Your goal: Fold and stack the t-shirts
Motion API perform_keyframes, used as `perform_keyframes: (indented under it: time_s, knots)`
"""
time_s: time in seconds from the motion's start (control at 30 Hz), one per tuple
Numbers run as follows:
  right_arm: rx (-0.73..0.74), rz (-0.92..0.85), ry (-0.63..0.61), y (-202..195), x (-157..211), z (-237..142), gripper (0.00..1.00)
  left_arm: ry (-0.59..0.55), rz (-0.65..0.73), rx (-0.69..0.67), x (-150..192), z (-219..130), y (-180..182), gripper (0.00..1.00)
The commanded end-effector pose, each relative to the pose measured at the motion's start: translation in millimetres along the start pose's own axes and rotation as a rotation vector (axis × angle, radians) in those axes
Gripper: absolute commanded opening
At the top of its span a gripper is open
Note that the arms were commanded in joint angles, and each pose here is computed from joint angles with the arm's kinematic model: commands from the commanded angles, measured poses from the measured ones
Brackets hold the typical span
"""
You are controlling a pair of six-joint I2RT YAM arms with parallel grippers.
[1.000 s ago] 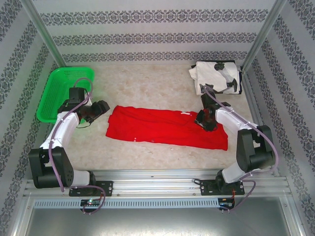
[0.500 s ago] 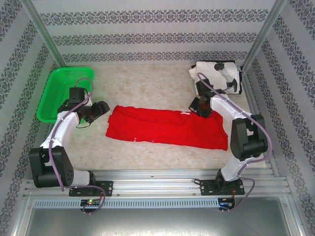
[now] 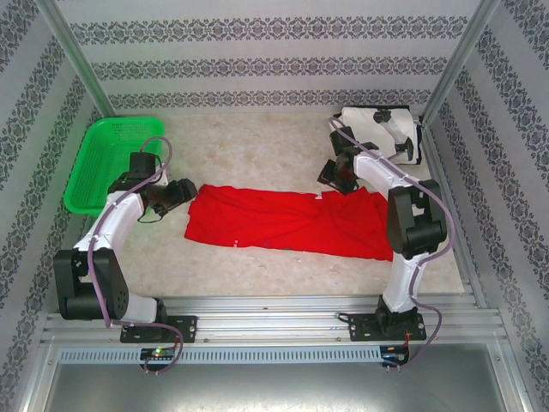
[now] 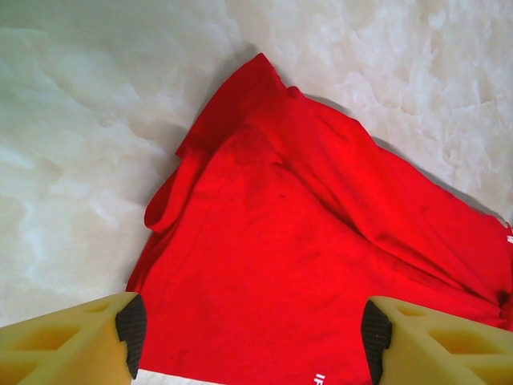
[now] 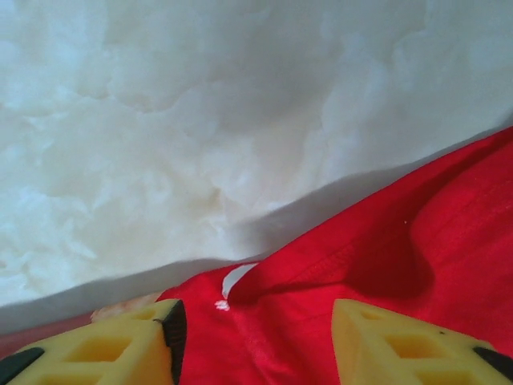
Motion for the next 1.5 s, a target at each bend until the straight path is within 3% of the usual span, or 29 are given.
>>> perform_keyframes:
  time_s: [0.0,0.2,0.37,0.5,0.63,0.87,1.13,1.47]
  knots:
    - [-0.048,-0.042,-0.062,-6.6,7.0,-53.8,0.59,0.053,0.023,-0.026,11.9,8.9,0.9,0.73]
    - [0.061,0.148,-0.051,-108.3,35.9,-79.9,0.64,0.132,0.026,-0.057,23.4,34.6,8.0,0.77]
    - [0.084,0.213,-0.012,-151.3,58.1,-58.8,0.61,0.168,0.082,-0.041,16.8,56.8,-0.9,0.78]
    - [0.125,0.211,0.023,-151.3,56.5,-33.2,0.58,0.217,0.173,-0.034,18.8,75.7,-16.8,0.74]
    - [0.189,0.217,0.018,-148.3,44.9,-17.8,0.56,0.262,0.333,-0.187,18.0,76.5,-24.5,0.68]
    - [0.275,0.233,0.031,-150.5,37.3,3.5,0.56,0.267,0.396,-0.256,16.7,86.3,-30.4,0.66]
    - [0.310,0.212,0.020,-138.2,27.0,12.0,0.56,0.393,0.397,-0.319,24.8,130.5,-10.4,0.64]
    - [0.290,0.068,0.026,-58.8,-0.7,44.7,0.56,0.497,0.183,-0.399,65.6,88.1,66.8,0.65]
Point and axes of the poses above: each hand's point on the last joint's axis, 136 mm out from that joint toward the fingers, its own z axis out along the fingers, its own y axis along the line the jaws close on, x = y × z, the point moved 4 cm from there along -z, back along the fingers, and after that the axes turned 10 degrees about z, right-handed, at the moved point
